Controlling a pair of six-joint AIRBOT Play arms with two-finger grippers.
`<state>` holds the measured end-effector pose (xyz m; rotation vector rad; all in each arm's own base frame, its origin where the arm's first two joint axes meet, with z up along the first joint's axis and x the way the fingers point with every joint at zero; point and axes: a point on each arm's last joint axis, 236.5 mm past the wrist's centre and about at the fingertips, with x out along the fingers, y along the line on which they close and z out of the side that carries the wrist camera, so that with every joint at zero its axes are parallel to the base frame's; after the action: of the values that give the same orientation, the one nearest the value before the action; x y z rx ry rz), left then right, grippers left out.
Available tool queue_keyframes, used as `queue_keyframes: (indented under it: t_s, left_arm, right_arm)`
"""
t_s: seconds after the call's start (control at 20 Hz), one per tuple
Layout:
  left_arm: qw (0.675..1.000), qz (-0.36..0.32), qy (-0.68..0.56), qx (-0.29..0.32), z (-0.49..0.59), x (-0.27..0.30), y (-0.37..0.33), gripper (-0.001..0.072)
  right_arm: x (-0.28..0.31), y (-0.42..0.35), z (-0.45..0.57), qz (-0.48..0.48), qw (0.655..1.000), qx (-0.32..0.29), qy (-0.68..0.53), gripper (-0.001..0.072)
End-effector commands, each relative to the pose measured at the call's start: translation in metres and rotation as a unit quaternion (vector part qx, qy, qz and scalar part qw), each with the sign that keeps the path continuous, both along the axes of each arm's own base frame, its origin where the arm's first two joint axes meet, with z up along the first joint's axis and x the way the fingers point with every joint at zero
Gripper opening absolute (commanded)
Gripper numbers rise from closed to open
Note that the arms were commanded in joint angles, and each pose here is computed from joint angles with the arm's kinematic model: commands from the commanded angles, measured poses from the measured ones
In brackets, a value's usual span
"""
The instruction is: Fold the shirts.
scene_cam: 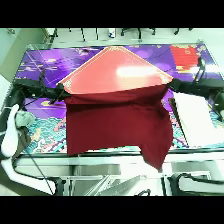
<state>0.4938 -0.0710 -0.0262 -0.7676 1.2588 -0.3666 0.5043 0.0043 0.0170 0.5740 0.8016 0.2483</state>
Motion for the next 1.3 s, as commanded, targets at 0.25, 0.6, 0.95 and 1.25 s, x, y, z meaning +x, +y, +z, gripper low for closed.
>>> queue_keyframes:
  t_s: [0.25,0.6,0.95,1.25]
  left_arm:
    - [0.997,0.019,-0.075,-0.006,-0.005,0.103,0.014,0.0013]
    - [0.998,-0.047,-0.024,0.033,-0.023,0.068,0.012,0.0013]
    - [0.991,-0.119,0.004,0.063,-0.061,0.034,0.013,0.0013]
    - [0.984,-0.161,-0.008,0.071,-0.064,0.026,0.013,0.0013]
  right_arm:
    - [0.086,-0.048,0.01,-0.061,0.997,0.011,-0.043,0.0023]
    - [0.026,-0.028,-0.042,0.047,0.993,-0.073,0.081,0.0022]
    - [-0.017,-0.039,-0.098,0.035,0.978,-0.132,0.159,0.0022]
    - [-0.019,-0.04,-0.105,0.033,0.977,-0.134,0.162,0.0022]
